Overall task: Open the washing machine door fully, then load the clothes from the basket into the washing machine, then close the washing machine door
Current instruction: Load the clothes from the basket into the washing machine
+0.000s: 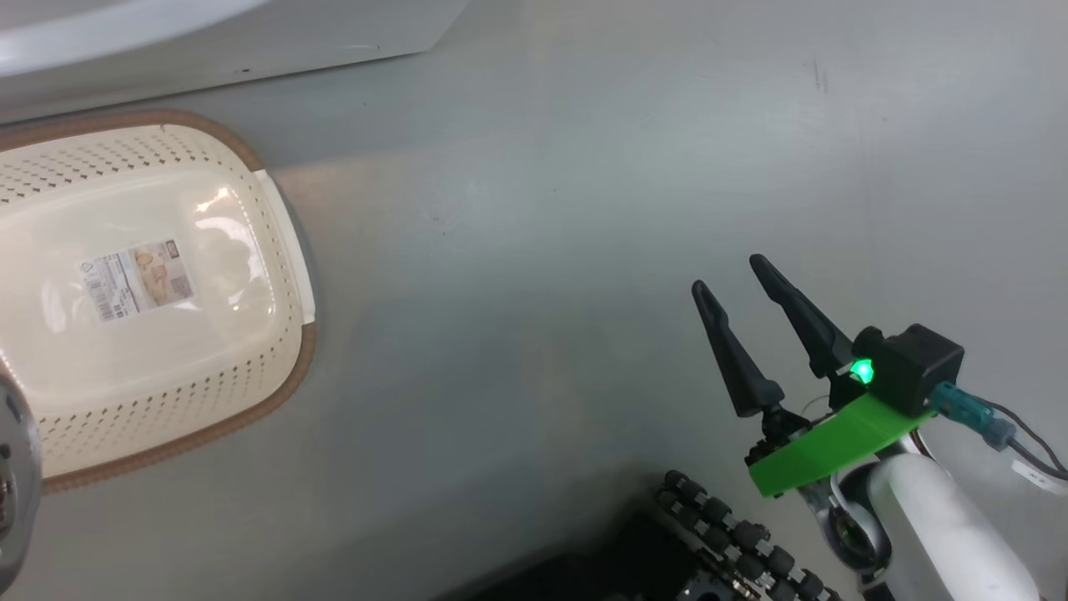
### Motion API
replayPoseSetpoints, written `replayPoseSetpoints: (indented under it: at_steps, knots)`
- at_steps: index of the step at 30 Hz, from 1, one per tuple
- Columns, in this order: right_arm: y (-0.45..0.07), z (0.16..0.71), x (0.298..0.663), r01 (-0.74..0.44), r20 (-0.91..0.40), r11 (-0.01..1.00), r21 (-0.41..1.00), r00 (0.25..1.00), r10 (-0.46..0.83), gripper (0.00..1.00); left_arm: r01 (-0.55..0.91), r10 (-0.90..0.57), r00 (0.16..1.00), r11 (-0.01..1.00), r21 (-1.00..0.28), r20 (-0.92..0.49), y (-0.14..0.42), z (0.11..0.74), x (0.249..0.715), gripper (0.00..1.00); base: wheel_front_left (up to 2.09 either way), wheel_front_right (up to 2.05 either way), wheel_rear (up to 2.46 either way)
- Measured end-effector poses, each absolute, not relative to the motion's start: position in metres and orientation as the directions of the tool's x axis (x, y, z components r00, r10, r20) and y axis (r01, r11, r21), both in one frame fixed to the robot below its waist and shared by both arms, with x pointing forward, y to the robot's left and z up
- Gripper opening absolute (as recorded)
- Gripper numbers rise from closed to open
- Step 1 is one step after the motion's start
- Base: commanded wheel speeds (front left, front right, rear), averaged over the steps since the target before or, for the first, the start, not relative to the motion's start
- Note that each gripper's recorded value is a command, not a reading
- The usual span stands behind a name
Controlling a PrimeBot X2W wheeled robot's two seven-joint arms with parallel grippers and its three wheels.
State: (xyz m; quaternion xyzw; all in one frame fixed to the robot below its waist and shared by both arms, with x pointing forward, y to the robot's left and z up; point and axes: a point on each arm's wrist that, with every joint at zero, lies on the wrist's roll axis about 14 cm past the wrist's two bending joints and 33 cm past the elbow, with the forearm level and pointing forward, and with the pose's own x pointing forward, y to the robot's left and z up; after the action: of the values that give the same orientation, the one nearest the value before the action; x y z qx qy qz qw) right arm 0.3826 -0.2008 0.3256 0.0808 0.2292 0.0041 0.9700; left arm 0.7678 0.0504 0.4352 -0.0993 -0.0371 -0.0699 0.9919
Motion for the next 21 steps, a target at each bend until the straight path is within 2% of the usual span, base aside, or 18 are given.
replayPoseSetpoints:
  at_steps: [6,8,9,10,21]
  knots:
    - [-0.201,0.328,0.382,0.031,-0.438,0.987,0.159,0.898,0.042,1.0,0.172,-0.172,0.985,0.97,-0.171,0.016,0.04,0.421,0.767,0.01,0.0,0.0,0.0]
    - [-0.201,0.329,0.382,0.031,-0.436,0.987,0.16,0.899,0.042,1.0,0.173,-0.176,0.984,0.97,-0.17,-0.001,0.038,0.421,0.769,0.38,0.0,0.0,0.0]
    - [-0.201,0.329,0.382,0.031,-0.435,0.986,0.161,0.899,0.043,1.0,0.175,-0.18,0.984,0.97,-0.168,-0.012,0.037,0.42,0.769,0.76,0.0,0.0,0.0]
    - [-0.201,0.329,0.382,0.032,-0.436,0.986,0.162,0.899,0.043,1.0,0.179,-0.185,0.983,0.97,-0.165,-0.022,0.036,0.419,0.769,0.99,0.0,0.0,0.0]
    - [-0.197,0.336,0.386,0.022,-0.412,0.984,0.175,0.91,0.053,1.0,0.183,-0.199,0.968,0.977,-0.107,-0.153,0.036,0.411,0.761,1.0,0.0,0.0,0.0]
